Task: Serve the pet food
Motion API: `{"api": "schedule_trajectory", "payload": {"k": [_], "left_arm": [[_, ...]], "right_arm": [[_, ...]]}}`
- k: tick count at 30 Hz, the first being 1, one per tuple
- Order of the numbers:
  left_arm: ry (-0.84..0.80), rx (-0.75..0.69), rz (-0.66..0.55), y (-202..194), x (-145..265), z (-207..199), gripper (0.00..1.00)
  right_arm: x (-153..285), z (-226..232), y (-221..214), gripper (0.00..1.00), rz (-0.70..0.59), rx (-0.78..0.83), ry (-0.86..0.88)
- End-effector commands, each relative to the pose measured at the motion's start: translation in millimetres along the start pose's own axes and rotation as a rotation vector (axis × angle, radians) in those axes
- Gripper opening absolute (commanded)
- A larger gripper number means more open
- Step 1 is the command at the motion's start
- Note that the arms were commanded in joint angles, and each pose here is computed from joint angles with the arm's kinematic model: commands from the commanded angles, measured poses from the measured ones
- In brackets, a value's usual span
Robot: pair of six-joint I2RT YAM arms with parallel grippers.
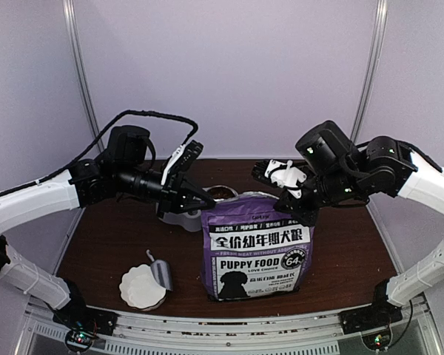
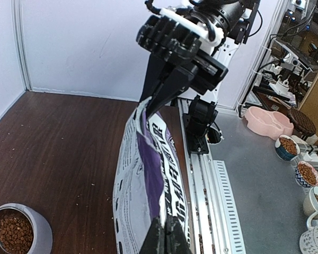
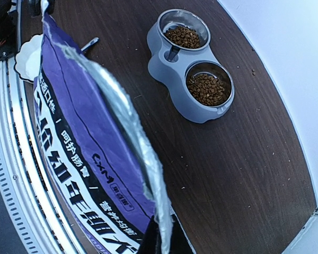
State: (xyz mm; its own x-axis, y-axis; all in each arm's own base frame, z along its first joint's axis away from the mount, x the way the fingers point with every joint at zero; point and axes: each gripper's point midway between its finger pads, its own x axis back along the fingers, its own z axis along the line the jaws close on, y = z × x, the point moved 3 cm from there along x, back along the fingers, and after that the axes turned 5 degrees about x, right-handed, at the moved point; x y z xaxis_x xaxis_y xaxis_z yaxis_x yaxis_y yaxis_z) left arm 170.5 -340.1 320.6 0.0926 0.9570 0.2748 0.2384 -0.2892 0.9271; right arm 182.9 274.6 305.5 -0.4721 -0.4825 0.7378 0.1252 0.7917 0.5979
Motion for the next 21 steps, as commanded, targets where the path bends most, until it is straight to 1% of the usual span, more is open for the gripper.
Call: {"api": "schedule_trajectory", "payload": {"k": [1,5,7,9,14,17,19,20,21], "left_arm": [[-0.021,-0.028,-0.020,6,7,-8,0.00],[-0.017,-0.028,-0.022,6,8,-7,0.00],[-0.015,-0.027,-0.022,6,8,-7,0.00],[-0.014,-0.027,-0.024,7,9,-7,0.00],[-0.014,-0.029,-0.026,7,10,-7,0.00],[-0.013,-0.029,-0.026,7,10,-7,0.00],[-0.012,-0.030,-0.027,8,10,-7,0.00],[-0.012,-0.030,-0.027,8,10,-7,0.00],[-0.012,-0.030,-0.027,8,10,-6,0.00]], "right_arm": [[7,-14,-14,0.00,0.046,-0.016,-0.082],[9,-16,-16,0.00,0.051,-0.018,-0.099],[10,-17,-18,0.08,0.058,-0.020,-0.107],[10,-17,-20,0.13,0.062,-0.020,-0.113],[9,-19,-24,0.14,0.078,-0.021,-0.129],[8,-20,-25,0.13,0.085,-0.019,-0.136],[8,-21,-25,0.07,0.088,-0.018,-0.145],[8,-22,-25,0.02,0.088,-0.019,-0.149],[8,-22,-26,0.00,0.091,-0.019,-0.152]]}}
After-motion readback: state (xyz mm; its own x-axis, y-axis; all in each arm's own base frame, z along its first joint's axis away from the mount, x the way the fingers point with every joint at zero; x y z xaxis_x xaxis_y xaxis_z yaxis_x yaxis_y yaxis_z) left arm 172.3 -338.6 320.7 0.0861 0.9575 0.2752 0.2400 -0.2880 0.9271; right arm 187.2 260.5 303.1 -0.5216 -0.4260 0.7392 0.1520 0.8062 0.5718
